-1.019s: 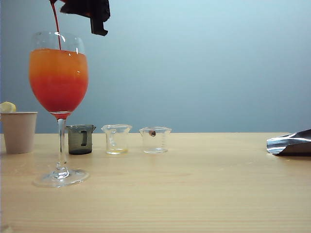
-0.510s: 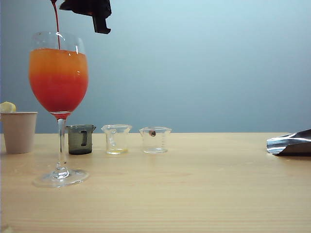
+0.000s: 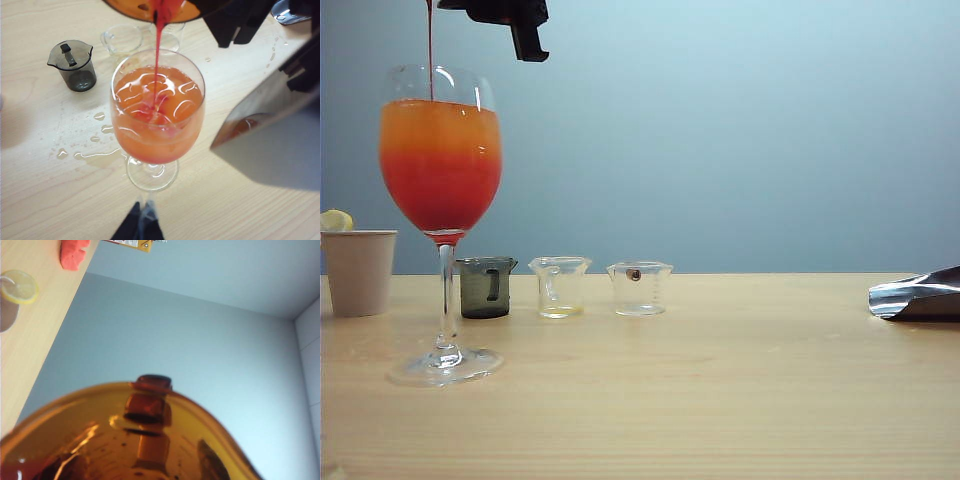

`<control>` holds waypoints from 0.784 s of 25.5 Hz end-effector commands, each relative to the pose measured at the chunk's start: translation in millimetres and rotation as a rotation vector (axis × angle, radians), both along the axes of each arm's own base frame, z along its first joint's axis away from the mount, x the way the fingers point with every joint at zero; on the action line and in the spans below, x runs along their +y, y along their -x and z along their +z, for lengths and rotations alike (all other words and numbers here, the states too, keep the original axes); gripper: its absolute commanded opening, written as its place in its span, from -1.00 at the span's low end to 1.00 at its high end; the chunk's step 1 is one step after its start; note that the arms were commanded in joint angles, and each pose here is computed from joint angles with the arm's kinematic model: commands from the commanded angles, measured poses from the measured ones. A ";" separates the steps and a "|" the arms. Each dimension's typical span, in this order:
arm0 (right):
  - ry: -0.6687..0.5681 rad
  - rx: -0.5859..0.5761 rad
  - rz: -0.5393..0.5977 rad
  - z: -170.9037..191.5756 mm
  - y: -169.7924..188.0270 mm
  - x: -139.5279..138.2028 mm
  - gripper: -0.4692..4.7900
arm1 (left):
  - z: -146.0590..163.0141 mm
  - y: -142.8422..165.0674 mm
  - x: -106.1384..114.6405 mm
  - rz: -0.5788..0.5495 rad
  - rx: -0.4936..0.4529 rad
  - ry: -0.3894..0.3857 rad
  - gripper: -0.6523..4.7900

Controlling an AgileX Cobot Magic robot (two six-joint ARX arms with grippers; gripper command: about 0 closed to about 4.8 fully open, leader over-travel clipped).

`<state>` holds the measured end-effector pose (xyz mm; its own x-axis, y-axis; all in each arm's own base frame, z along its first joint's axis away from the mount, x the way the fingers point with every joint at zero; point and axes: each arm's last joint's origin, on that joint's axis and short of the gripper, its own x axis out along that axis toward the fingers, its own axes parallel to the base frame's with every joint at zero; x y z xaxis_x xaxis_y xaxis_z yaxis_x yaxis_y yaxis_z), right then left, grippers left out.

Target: Pick up the fourth measuring cup from the left, pour the grenadine inside into the goblet, and finally put the measuring cup back in its original place.

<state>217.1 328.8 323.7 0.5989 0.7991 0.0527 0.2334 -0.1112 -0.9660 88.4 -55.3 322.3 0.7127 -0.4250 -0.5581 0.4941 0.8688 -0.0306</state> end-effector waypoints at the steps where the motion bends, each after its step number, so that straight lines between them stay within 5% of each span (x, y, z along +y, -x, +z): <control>1: -0.001 -0.077 0.000 8.2 1.3 -0.7 0.05 | 2.7 0.0 0.2 0.001 -0.016 0.003 -0.78; 20: 0.045 -0.182 0.029 10.3 1.9 -0.5 0.05 | 2.6 0.0 0.2 -0.007 -0.022 -0.008 -0.78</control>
